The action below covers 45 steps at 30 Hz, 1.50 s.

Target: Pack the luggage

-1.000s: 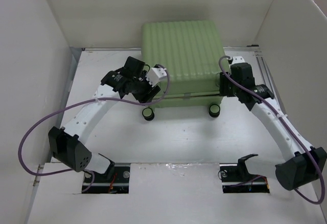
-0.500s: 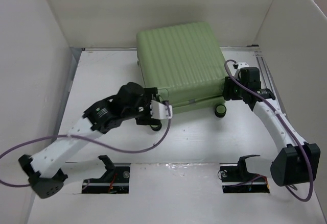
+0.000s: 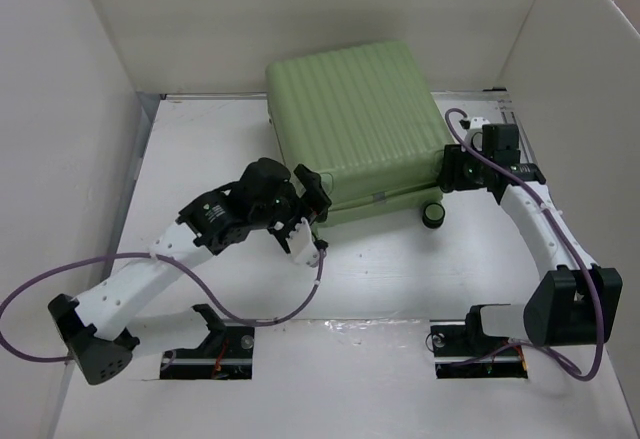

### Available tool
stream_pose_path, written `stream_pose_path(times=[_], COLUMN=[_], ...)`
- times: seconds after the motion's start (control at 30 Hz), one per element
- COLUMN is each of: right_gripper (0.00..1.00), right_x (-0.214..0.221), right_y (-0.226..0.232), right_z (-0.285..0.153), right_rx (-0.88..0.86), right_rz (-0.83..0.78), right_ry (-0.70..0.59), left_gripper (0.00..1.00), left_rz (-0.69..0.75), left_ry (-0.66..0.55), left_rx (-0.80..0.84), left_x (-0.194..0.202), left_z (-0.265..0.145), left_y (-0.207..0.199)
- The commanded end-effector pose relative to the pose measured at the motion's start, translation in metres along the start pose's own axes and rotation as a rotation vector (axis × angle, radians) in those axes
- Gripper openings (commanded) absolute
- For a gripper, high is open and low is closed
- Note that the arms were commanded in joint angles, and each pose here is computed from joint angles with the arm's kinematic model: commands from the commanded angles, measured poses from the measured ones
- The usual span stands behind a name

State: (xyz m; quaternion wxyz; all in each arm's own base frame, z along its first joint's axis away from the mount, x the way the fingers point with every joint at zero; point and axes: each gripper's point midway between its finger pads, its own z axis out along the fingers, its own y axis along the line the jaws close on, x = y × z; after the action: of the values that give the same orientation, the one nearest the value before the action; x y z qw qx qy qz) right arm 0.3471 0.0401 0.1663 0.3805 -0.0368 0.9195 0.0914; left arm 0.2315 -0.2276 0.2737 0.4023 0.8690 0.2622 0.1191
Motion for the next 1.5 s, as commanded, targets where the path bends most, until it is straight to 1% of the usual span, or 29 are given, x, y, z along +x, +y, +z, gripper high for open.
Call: stream_pose_path(times=[0.0, 0.03, 0.1, 0.17, 0.3, 0.5, 0.53, 0.63, 0.67, 0.7, 0.73, 0.77, 0.8, 0.83, 0.9, 0.93, 0.97, 1.0, 1.03, 1.07, 1.13, 1.17, 1.2, 1.23, 1.27, 1.33, 1.37, 1.4, 1.47], right_gripper=[0.13, 0.13, 0.13, 0.13, 0.13, 0.13, 0.13, 0.13, 0.15, 0.16, 0.23, 0.3, 0.39, 0.57, 0.68, 0.71, 0.75, 0.75, 0.75, 0.75, 0.69, 0.63, 0.45, 0.36, 0.3, 0.24, 0.23, 0.22, 0.15], right_x=[-0.034, -0.034, -0.033, -0.035, -0.029, -0.019, -0.017, -0.017, -0.017, -0.017, -0.017, -0.017, -0.019, -0.019, -0.016, -0.024, -0.019, -0.02, -0.026, -0.024, -0.032, -0.054, -0.058, -0.069, -0.09, -0.11, -0.128, -0.132, -0.141], right_y=[-0.028, -0.028, -0.03, -0.033, -0.035, -0.037, -0.038, -0.041, -0.041, -0.041, -0.045, -0.045, -0.045, -0.046, -0.052, -0.053, -0.056, -0.055, -0.054, -0.056, -0.041, -0.031, -0.019, -0.002, 0.023, 0.05, 0.075, 0.084, 0.108], right_z=[-0.001, -0.001, 0.0, -0.004, -0.006, -0.002, 0.0, 0.0, 0.0, 0.0, -0.001, -0.001, 0.0, 0.0, 0.004, 0.004, 0.013, 0.019, 0.023, 0.038, 0.052, 0.056, 0.065, 0.067, 0.063, 0.064, 0.06, 0.065, 0.065], right_rx=[0.098, 0.098, 0.096, 0.095, 0.102, 0.098, 0.098, 0.105, 0.105, 0.105, 0.112, 0.112, 0.112, 0.12, 0.148, 0.148, 0.157, 0.141, 0.128, 0.116, 0.06, 0.025, -0.018, -0.082, -0.133, -0.191, -0.235, -0.25, -0.31], right_rz=[0.033, 0.033, 0.03, 0.026, 0.033, 0.04, 0.042, 0.048, 0.048, 0.048, 0.054, 0.054, 0.054, 0.063, 0.069, 0.067, 0.074, 0.076, 0.075, 0.08, 0.03, -0.022, -0.048, -0.071, -0.126, -0.202, -0.253, -0.295, -0.348], right_ry=[-0.12, -0.12, -0.121, -0.131, -0.129, -0.121, -0.112, -0.113, -0.113, -0.113, -0.114, -0.114, -0.114, -0.114, -0.093, -0.104, -0.068, -0.057, -0.057, -0.03, -0.023, -0.076, -0.08, -0.108, -0.164, -0.212, -0.256, -0.26, -0.272], left_gripper=[0.95, 0.95, 0.96, 0.96, 0.96, 0.95, 0.95, 0.88, 0.82, 0.72, 0.42, 0.19, 0.0, 0.0, 0.0, 0.0, 0.0, 0.0, 0.0, 0.0, 0.0, 0.0, 0.0, 0.0, 0.0, 0.0, 0.0, 0.0, 0.0], left_rz=[0.189, 0.227, 0.268, 0.302, 0.336, 0.336, 0.331, 0.272, 0.251, 0.229, 0.184, 0.16, 0.125, 0.095, 0.021, -0.007, -0.041, -0.117, -0.149, -0.178, -0.27, -0.306, -0.333, -0.366, -0.387, -0.47, -0.491, -0.518, -0.59], left_ry=[-0.024, -0.037, -0.108, -0.158, -0.182, -0.204, -0.199, -0.196, -0.183, -0.183, -0.166, -0.155, -0.146, -0.151, -0.118, -0.116, -0.114, -0.127, -0.135, -0.145, -0.194, -0.213, -0.244, -0.298, -0.331, -0.375, -0.393, -0.406, -0.44], left_rx=[-0.068, -0.098, -0.112, -0.072, -0.024, 0.02, 0.002, -0.002, -0.009, 0.01, 0.026, 0.038, 0.052, 0.045, 0.064, 0.054, 0.044, 0.067, 0.082, 0.095, 0.111, 0.122, 0.118, 0.119, 0.119, 0.139, 0.141, 0.153, 0.162], left_x=[-0.003, -0.007, -0.019, -0.026, -0.028, -0.027, -0.026, -0.024, -0.021, -0.023, -0.022, -0.02, -0.018, -0.021, -0.016, -0.016, -0.016, -0.019, -0.021, -0.024, -0.034, -0.039, -0.047, -0.057, -0.067, -0.08, -0.086, -0.089, -0.096], left_z=[0.002, 0.002, 0.006, 0.018, 0.036, 0.066, 0.071, 0.084, 0.084, 0.089, 0.093, 0.091, 0.094, 0.094, 0.094, 0.09, 0.086, 0.084, 0.081, 0.078, 0.068, 0.067, 0.063, 0.058, 0.057, 0.054, 0.054, 0.055, 0.052], left_y=[0.014, 0.022, 0.03, 0.028, 0.015, 0.0, 0.004, 0.004, 0.006, 0.002, 0.0, -0.001, -0.005, -0.004, -0.014, -0.013, -0.012, -0.017, -0.019, -0.021, -0.016, -0.015, -0.009, 0.001, 0.006, 0.011, 0.016, 0.017, 0.024])
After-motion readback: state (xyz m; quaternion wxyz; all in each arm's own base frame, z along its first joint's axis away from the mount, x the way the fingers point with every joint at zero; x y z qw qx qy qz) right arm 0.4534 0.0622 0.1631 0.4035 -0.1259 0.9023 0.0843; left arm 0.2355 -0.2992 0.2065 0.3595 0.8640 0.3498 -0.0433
